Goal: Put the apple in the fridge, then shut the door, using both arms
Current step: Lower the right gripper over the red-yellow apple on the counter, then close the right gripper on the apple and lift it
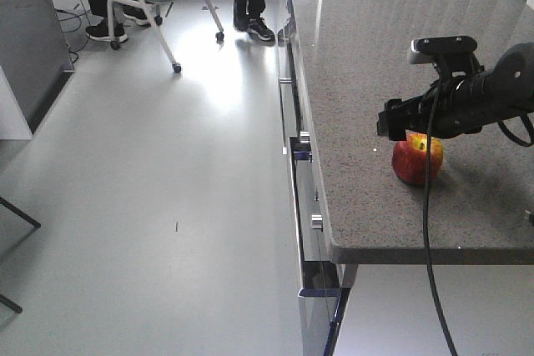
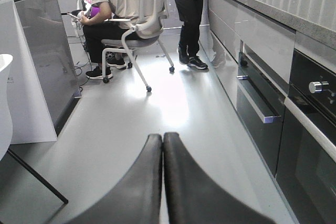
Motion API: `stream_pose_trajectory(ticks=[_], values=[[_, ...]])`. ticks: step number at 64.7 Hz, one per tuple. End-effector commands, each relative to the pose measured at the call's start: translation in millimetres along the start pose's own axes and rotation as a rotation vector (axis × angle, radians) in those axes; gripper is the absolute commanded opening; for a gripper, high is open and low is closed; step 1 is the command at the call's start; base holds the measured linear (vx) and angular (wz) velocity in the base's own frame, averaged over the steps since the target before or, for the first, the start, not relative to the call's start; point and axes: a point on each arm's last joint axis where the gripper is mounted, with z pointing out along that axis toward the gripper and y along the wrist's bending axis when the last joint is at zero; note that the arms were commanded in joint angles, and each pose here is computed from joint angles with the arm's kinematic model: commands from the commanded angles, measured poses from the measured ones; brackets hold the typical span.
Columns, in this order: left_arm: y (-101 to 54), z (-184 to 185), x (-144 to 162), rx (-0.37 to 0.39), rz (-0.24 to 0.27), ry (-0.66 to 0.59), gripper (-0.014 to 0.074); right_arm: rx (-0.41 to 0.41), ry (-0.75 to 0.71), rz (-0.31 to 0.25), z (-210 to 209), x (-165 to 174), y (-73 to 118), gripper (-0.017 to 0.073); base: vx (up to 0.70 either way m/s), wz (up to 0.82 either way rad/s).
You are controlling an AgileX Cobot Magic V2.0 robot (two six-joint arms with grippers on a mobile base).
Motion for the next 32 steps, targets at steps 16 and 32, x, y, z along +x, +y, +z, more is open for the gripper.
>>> stream_pose_trajectory(ticks=[16, 32], values=[[-0.6, -2.8, -12.4, 0.01, -0.01, -0.1, -0.0006, 0.06, -0.036, -0.01, -4.3, -10.2, -5.1, 0.0629, 0.0, 0.0], [-0.6, -2.8, -12.4, 0.01, -0.01, -0.1, -0.0006, 0.052, 0.008, -0.006, 4.1, -4.2, -5.5, 0.0617, 0.0, 0.0]])
